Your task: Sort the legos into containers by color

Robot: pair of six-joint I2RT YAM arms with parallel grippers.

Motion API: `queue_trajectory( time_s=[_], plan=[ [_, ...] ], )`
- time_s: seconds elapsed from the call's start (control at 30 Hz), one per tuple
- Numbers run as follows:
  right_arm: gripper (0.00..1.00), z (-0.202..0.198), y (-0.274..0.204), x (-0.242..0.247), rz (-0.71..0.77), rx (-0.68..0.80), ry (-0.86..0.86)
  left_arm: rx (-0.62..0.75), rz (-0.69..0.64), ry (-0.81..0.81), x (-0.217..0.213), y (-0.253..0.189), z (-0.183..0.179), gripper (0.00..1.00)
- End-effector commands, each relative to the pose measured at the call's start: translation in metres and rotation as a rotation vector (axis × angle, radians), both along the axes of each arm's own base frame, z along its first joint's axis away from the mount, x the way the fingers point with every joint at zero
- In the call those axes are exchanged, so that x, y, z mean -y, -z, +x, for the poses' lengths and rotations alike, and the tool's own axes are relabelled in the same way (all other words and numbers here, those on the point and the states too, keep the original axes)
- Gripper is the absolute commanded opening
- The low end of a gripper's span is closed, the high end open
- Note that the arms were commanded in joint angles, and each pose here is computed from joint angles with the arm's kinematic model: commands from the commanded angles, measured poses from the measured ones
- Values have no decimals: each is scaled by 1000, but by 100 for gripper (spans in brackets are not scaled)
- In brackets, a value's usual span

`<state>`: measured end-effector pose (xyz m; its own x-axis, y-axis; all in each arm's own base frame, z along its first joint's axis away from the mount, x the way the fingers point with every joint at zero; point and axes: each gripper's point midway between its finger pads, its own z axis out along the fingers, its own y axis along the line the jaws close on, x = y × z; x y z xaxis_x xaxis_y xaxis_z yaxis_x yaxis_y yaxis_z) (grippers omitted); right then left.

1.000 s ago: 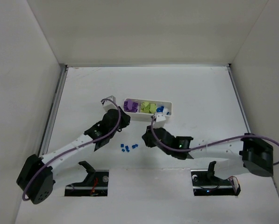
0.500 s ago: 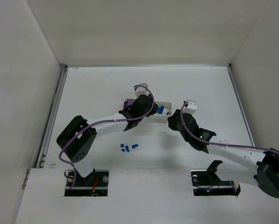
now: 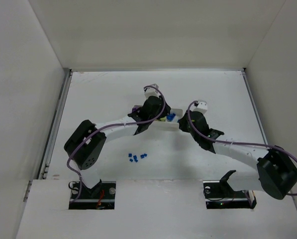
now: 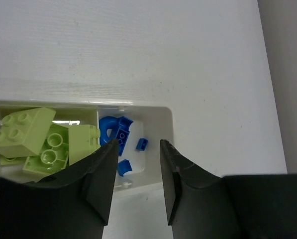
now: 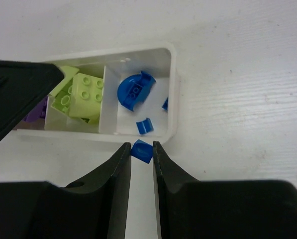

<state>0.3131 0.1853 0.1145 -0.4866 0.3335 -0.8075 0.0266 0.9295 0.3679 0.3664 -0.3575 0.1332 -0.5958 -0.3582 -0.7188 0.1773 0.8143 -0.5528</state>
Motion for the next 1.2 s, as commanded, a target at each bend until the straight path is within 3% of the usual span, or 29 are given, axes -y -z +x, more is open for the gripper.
queue_trajectory(
  time_s=[0.0, 0.27, 0.47, 0.57, 0.67, 0.93, 1.17],
  plan=[
    [25, 29, -41, -26, 81, 110, -38, 102, -51, -22, -23, -51, -3, 34],
    [29, 61, -24, -33, 19, 81, -19, 71, 136, -139, -122, 1, -66, 28],
    [49, 68, -34, -29, 7, 105, -3, 17, 280, -209, -182, 29, -118, 27],
    [51, 64, -38, -27, 11, 112, 1, -23, 356, -228, -201, 41, -140, 27],
    [49, 43, -39, -40, 31, 113, -48, -98, 408, -237, -213, 56, -159, 26],
    [29, -41, -27, -104, 69, 67, -290, -221, 486, -203, -210, 94, -190, 25],
    [30, -103, -4, -146, 66, -4, -446, -229, 454, -186, -198, 104, -189, 26]
  ],
)
